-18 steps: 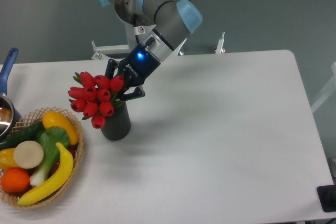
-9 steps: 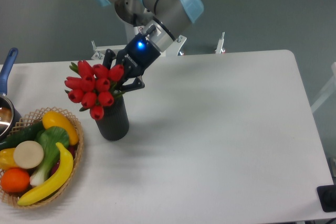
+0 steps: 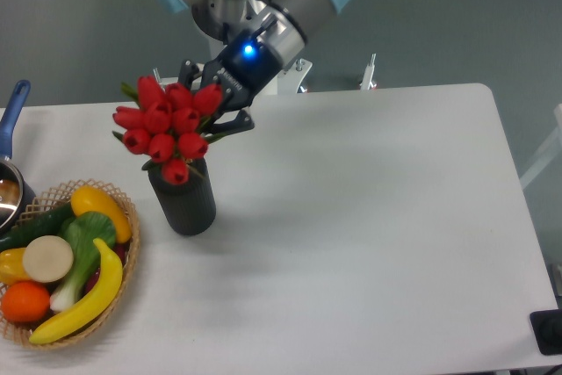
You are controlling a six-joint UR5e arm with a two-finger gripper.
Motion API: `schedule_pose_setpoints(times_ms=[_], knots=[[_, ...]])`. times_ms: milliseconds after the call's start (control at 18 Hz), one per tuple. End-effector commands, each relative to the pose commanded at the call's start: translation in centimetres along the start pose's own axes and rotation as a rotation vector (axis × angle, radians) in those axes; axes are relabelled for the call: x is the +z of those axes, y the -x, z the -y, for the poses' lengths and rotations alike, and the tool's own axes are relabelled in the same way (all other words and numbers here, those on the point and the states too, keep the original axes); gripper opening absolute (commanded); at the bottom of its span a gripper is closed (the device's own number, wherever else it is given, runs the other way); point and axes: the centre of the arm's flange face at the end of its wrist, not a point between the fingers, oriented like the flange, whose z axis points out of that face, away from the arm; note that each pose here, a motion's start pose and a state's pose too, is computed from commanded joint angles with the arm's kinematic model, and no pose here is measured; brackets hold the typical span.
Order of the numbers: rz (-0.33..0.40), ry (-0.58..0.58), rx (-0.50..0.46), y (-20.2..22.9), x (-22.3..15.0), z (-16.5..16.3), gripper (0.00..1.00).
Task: Pick up the flowers from the vase
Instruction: 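Lift the gripped tulips straight up out of the black vase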
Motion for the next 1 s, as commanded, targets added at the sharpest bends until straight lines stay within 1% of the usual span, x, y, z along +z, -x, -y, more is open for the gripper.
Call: schedule_pose_setpoints(times_ms=[278,500,722,889,1000], knots=[[0.009,-0.025,-0.004,0.4,-1.0,1.2,0.0],[0.034,-0.04,0.0,0.9,-2.3,2.9,0.0],[0.058,-0.093,0.003,2.0,-5.0,5.1,0.0],[0.099,-0.096,0.012,3.0,-6.7,5.3,0.0],[0.145,-0.095,0.061,4.3,-8.5,5.8,0.0]])
